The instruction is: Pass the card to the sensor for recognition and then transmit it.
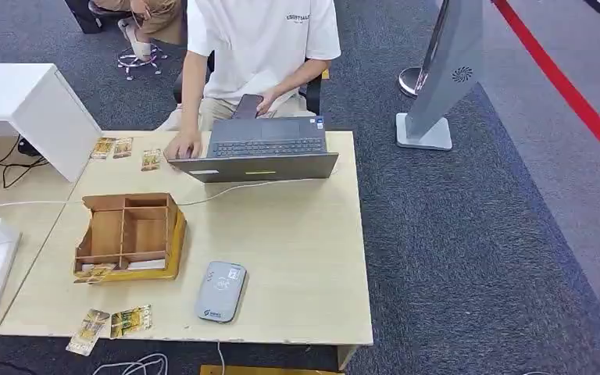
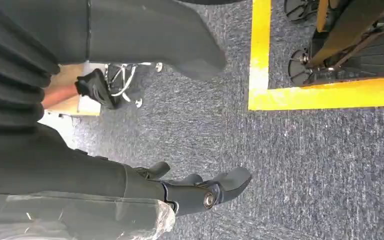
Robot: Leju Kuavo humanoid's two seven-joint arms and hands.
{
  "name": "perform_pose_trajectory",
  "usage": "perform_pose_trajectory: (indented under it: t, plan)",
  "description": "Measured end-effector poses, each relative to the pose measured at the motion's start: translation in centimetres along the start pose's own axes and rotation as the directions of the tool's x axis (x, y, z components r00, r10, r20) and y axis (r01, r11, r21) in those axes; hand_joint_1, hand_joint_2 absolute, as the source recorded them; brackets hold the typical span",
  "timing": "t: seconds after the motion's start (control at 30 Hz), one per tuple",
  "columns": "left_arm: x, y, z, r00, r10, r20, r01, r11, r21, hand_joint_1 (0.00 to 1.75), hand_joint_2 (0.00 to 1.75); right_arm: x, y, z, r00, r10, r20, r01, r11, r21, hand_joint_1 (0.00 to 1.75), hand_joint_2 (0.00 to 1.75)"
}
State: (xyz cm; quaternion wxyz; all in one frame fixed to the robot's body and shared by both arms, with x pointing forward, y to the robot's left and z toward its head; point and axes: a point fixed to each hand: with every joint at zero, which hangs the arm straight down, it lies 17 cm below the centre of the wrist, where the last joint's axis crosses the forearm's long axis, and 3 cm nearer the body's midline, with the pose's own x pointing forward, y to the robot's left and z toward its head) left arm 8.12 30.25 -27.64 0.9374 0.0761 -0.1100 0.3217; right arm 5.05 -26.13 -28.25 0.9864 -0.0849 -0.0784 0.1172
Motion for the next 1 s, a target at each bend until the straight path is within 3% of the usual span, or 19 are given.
perform_pose_trajectory:
  t: [0.03, 0.07, 0.1, 0.7, 0.73, 0.8, 0.83, 1.0]
  plan:
    - [0.1, 0.0, 0.0, 1.000, -0.016, 0.003, 0.016, 1.000, -0.005, 1.75, 0.00, 0.0, -0.1, 0.0, 1.000, -0.009, 0.001, 0.009, 1.000, 0.003, 0.00, 0.00]
    - [0.1, 0.0, 0.0, 1.000, -0.031, 0.005, 0.031, 0.999, -0.007, 1.75, 0.00, -0.1, -0.1, 0.0, 1.000, -0.016, 0.003, 0.016, 1.000, 0.005, 0.00, 0.00]
    - [0.1, 0.0, 0.0, 0.999, -0.046, 0.007, 0.046, 0.999, -0.012, 1.75, 0.00, -0.1, -0.2, 0.0, 1.000, -0.024, 0.004, 0.024, 1.000, 0.006, 1.75, 0.00]
    - [-1.9, 0.0, 0.4, 0.943, -0.330, 0.036, 0.332, 0.938, -0.105, 1.75, 0.00, -0.4, -0.6, 0.1, 0.987, -0.158, 0.036, 0.156, 0.986, 0.060, 1.75, 0.00]
    - [-2.0, 0.1, 0.4, 0.938, -0.343, 0.039, 0.345, 0.932, -0.107, 0.00, 0.00, -0.4, -0.6, 0.2, 0.985, -0.168, 0.039, 0.166, 0.984, 0.066, 1.75, 0.00]
    - [-2.3, -0.1, 0.5, 0.927, -0.372, 0.042, 0.375, 0.919, -0.121, 0.00, 0.00, -0.4, -0.5, 0.2, 0.982, -0.186, 0.041, 0.183, 0.980, 0.078, 1.75, 0.00]
    - [-2.4, -0.1, 0.5, 0.921, -0.387, 0.045, 0.390, 0.912, -0.126, 0.00, 0.00, -0.4, -0.5, 0.2, 0.980, -0.194, 0.044, 0.190, 0.978, 0.082, 0.00, 0.00]
    - [-3.5, -0.2, 0.9, 0.888, -0.458, 0.053, 0.460, 0.874, -0.157, 0.00, 0.00, -0.4, -0.1, 0.5, 0.970, -0.236, 0.049, 0.229, 0.967, 0.113, 0.00, 0.00]
